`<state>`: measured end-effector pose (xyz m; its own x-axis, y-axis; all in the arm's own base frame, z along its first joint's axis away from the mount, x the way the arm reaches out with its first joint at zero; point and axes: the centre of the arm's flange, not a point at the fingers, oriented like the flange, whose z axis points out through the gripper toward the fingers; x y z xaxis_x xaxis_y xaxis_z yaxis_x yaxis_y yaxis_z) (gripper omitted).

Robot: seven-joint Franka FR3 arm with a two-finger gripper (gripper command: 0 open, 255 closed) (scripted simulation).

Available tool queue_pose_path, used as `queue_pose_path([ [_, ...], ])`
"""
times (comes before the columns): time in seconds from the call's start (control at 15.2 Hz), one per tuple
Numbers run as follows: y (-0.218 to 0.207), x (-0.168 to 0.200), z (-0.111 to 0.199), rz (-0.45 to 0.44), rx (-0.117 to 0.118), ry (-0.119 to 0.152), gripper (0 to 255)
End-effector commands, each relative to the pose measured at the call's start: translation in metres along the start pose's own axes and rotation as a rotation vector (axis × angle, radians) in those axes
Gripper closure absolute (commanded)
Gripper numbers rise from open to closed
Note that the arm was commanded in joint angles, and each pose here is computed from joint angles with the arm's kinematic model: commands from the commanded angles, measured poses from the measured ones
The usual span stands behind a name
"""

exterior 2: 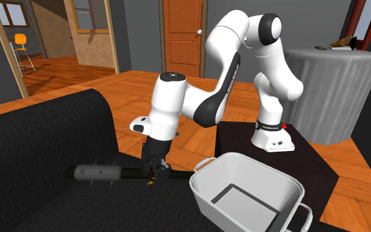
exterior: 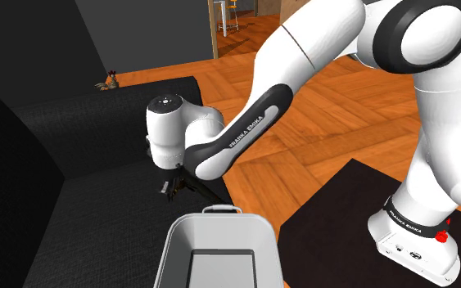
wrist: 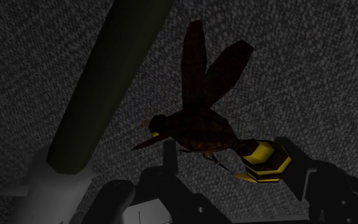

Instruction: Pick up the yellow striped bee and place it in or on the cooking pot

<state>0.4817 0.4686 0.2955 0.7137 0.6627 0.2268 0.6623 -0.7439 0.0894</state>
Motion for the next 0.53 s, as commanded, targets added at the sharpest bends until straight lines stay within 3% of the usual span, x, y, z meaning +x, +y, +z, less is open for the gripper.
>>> queue_pose_path([
  [0.0,0.0,0.003,-0.009,0.0,0.0,0.0,255],
  [0.46,0.004,0.011,-0.045,0.0,0.0,0.0,255],
])
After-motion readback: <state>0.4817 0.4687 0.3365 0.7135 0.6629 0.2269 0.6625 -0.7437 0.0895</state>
